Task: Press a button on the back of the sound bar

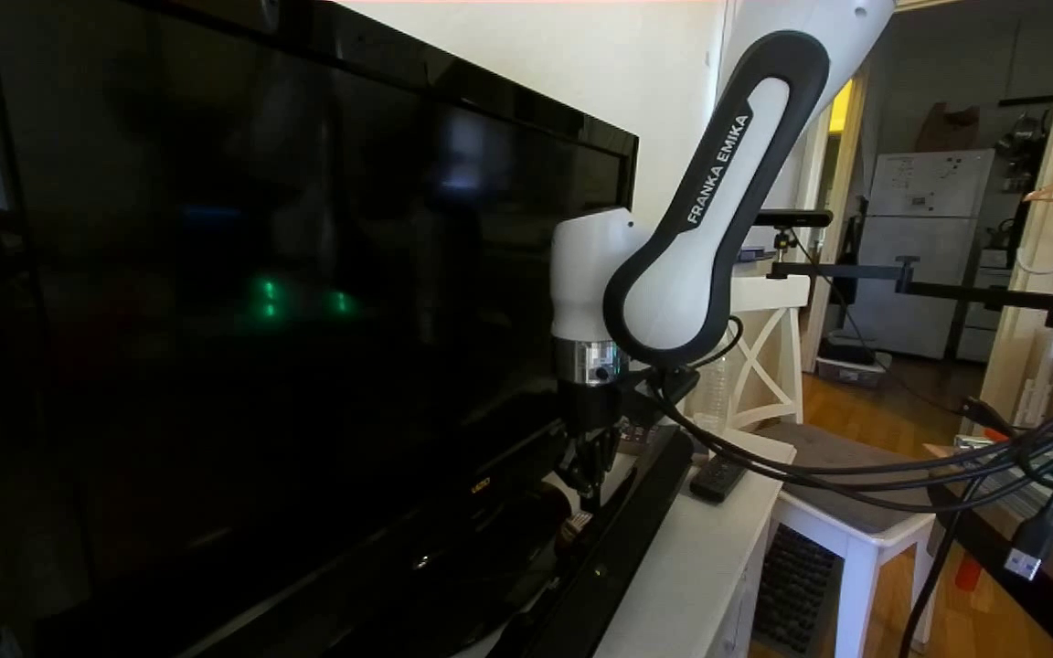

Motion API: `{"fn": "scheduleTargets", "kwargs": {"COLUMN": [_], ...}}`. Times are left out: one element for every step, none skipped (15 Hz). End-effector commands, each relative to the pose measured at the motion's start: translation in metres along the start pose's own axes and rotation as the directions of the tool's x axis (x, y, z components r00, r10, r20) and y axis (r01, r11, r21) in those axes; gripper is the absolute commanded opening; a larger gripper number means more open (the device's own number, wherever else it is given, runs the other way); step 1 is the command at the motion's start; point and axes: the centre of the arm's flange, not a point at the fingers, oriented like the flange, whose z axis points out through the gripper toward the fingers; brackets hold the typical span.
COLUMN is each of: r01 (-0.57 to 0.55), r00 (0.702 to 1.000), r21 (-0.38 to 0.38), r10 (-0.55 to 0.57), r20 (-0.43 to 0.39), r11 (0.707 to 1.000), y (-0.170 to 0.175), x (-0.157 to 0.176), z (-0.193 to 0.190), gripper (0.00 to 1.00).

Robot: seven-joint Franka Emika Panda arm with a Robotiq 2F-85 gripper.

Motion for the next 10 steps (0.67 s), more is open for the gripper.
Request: {"fn": "scheduleTargets", "kwargs": {"r01": [-0.042, -0.049, -0.052, -0.055, -0.058, -0.061, -0.064, -0.068, -0.073, -0.077], "r00": [0.999, 0.999, 0.998, 0.998, 0.998, 0.998, 0.998, 0.998, 0.997, 0.997], "r21": [0.004, 0.006, 0.005, 0.007, 0.010, 0.010, 0.020, 0.028, 0.036, 0.044], "r10": [0.042, 0.049, 0.052, 0.056, 0.058, 0.062, 0.065, 0.068, 0.074, 0.078], "r20": [-0.008, -0.015, -0.018, -0.020, -0.021, -0.022, -0.015, -0.010, -0.016, -0.020], "r11": [0.999, 0.999, 0.999, 0.998, 0.998, 0.998, 0.998, 0.997, 0.997, 0.996], "y": [0.000, 0.001, 0.002, 0.002, 0.002, 0.001, 0.001, 0.002, 0.002, 0.003], "x": [0.008, 0.008, 0.008, 0.009, 0.009, 0.009, 0.008, 0.006, 0.002, -0.001], "z": [-0.009, -0.016, -0.020, -0.024, -0.028, -0.032, -0.036, -0.042, -0.048, -0.054], "gripper": [0.00, 0.00, 0.00, 0.00, 0.00, 0.00, 0.00, 0.00, 0.00, 0.00]}}
